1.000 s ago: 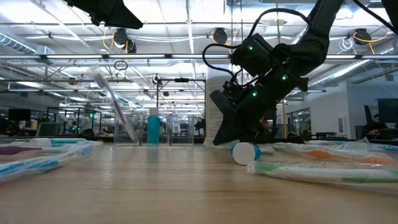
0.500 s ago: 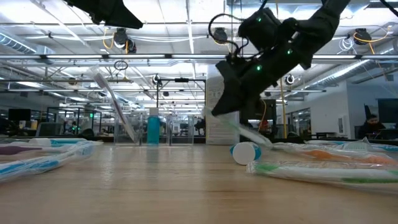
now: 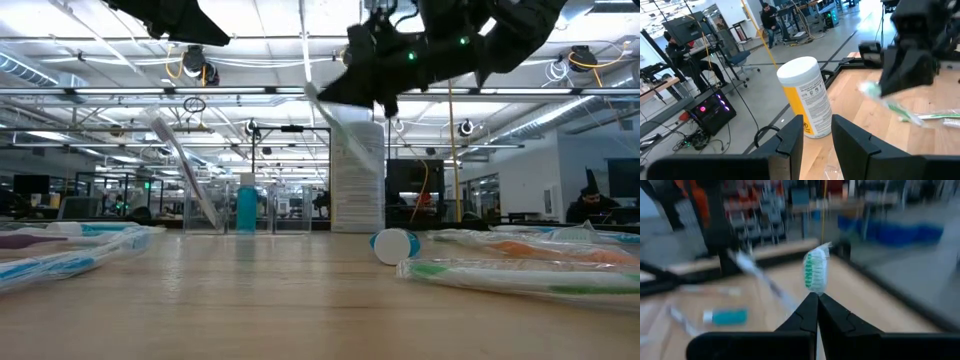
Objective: Pick & Place toothbrushing station
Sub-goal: Put the top left green toothbrush into the transparent organizer
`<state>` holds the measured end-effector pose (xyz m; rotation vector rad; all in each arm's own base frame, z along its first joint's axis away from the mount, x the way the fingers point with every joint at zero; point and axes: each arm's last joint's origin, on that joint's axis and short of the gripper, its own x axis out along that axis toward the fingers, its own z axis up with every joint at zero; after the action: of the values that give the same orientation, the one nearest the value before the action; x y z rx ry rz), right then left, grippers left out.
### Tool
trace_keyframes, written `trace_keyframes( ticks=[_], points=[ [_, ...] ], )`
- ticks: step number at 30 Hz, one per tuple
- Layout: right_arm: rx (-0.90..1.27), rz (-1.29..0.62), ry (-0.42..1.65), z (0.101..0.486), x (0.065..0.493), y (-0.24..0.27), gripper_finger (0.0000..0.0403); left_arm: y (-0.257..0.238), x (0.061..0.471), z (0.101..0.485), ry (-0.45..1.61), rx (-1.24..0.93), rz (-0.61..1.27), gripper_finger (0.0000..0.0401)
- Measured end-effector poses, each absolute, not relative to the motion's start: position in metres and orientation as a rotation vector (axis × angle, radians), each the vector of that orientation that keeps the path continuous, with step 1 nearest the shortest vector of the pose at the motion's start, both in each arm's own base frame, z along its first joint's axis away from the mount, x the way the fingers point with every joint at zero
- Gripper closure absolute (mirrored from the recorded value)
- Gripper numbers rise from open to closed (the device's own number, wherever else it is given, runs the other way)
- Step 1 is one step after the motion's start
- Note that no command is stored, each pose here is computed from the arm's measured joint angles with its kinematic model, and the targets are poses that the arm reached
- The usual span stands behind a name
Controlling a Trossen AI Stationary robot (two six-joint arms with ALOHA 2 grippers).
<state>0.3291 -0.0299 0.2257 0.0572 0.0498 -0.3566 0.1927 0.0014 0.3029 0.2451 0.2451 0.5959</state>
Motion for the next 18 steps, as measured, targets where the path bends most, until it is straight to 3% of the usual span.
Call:
trace_keyframes(
  ticks=[8,18],
  points=[
    [-0.109,-0.443,-0.286,0.247,0.332,-0.037,0.0403,0.001,0.193,0.306,0.207,0.213,0.601,0.0295],
    [-0.041,-0.52,-0.331,0.218,0.352,-0.072,0.0403,0.001,0.193,0.306,0.198,0.188,0.604,0.0295]
  ],
)
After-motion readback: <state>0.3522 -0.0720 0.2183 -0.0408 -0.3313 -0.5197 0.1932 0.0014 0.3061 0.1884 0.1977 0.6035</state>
